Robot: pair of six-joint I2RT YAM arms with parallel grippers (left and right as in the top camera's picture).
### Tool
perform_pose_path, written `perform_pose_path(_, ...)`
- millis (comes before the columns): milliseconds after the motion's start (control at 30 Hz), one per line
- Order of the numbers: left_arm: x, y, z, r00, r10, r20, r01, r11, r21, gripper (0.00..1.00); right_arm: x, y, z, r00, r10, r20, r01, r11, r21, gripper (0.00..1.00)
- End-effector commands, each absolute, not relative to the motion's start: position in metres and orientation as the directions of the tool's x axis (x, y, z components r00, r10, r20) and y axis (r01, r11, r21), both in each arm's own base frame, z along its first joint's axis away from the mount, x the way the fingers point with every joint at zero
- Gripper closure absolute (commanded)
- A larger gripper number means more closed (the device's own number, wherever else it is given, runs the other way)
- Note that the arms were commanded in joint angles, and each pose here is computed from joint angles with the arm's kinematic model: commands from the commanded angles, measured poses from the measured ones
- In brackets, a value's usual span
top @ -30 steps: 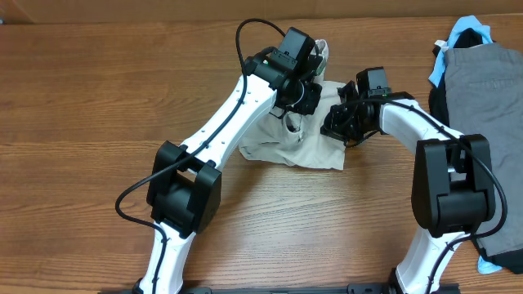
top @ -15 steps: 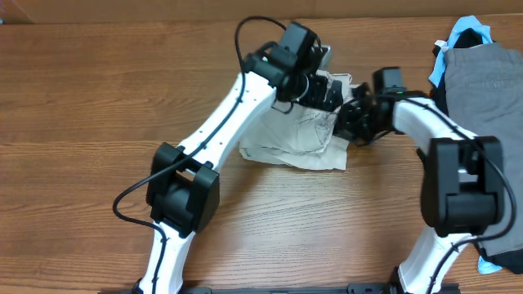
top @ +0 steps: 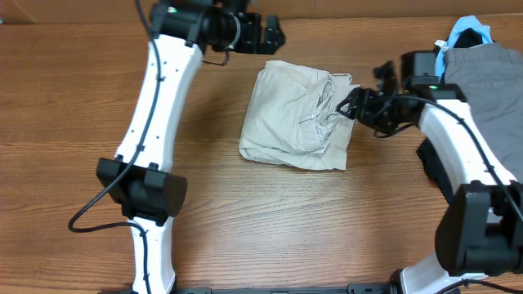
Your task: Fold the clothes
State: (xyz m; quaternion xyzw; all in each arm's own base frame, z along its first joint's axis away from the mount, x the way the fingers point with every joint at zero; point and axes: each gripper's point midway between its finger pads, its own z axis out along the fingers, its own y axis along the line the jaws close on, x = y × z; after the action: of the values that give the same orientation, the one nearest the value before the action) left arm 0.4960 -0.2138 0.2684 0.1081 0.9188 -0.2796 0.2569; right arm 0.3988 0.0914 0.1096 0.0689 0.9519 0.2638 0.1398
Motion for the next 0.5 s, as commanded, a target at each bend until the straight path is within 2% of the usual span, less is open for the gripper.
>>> perform_pose_path(0,0.496,-0.196,0.282,-0.822,0.059,-0.567,0.342,0.846,-0.409,0.00,0.400,0.100,0.096,-0.957,0.151,-0.246,0.032,0.903,0.428,0.15)
perform_pose_path(100,0.497,-0.181,0.276,-0.834,0.050,-0.550,0.300,0.876,-0.376,0.00,0.400,0.110,0.088,-0.959,0.135,-0.250,0.030,0.923,0.383,0.07)
perform_pose_path(200,0.495,-0.176,0.271,-0.842,0.053,-0.536,0.281,0.892,-0.353,0.00,0.401,0.120,0.083,-0.959,0.111,-0.259,0.009,0.931,0.365,0.07)
perform_pose_path(267,0.495,-0.175,0.269,-0.843,0.059,-0.535,0.274,0.903,-0.332,0.00,0.401,0.120,0.077,-0.960,0.125,-0.249,0.033,0.939,0.343,0.12)
perform_pose_path(333,0.495,-0.175,0.268,-0.841,0.065,-0.536,0.274,0.907,-0.320,0.00,0.400,0.115,0.070,-0.961,0.140,-0.237,0.061,0.948,0.312,0.26)
perform_pose_path(400,0.494,-0.176,0.268,-0.842,0.068,-0.536,0.274,0.909,-0.314,0.00,0.398,0.108,0.065,-0.962,0.151,-0.226,0.086,0.958,0.275,0.50)
perform_pose_path(467,0.493,-0.176,0.267,-0.844,0.070,-0.532,0.273,0.910,-0.312,0.00,0.395,0.100,0.062,-0.962,0.165,-0.217,0.112,0.965,0.236,0.90)
